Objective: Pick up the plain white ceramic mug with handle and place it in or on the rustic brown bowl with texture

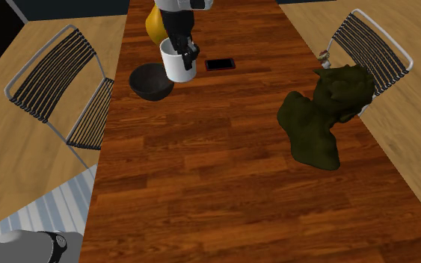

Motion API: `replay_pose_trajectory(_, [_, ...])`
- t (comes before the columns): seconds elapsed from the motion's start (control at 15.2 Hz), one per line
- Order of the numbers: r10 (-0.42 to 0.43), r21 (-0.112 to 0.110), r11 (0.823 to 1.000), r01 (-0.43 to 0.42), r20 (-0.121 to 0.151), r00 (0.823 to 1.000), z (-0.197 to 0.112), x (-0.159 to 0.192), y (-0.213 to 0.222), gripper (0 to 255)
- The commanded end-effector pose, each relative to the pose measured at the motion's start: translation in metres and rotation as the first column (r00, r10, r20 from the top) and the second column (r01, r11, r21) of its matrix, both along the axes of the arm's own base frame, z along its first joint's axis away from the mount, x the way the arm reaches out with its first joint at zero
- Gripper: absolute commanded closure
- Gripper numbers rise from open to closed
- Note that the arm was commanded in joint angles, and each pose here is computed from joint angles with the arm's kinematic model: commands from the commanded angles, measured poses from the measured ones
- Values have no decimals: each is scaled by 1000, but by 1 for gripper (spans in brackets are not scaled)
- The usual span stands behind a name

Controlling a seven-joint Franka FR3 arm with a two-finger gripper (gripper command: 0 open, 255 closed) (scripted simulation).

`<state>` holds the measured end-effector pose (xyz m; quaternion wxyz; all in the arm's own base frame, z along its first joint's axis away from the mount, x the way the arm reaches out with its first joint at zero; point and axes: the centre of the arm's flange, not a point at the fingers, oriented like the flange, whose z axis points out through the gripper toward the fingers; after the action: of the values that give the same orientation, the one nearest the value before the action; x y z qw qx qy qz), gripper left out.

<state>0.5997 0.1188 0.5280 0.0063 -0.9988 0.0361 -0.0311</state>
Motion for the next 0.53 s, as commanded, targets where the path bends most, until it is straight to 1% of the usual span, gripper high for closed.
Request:
replay_pose_trajectory(0.0, [-1,0,1000,1,0,1000,3,-7,24,255])
replay_pose_trajectory(0.46, [-1,0,1000,1,0,1000,7,-32,113,255])
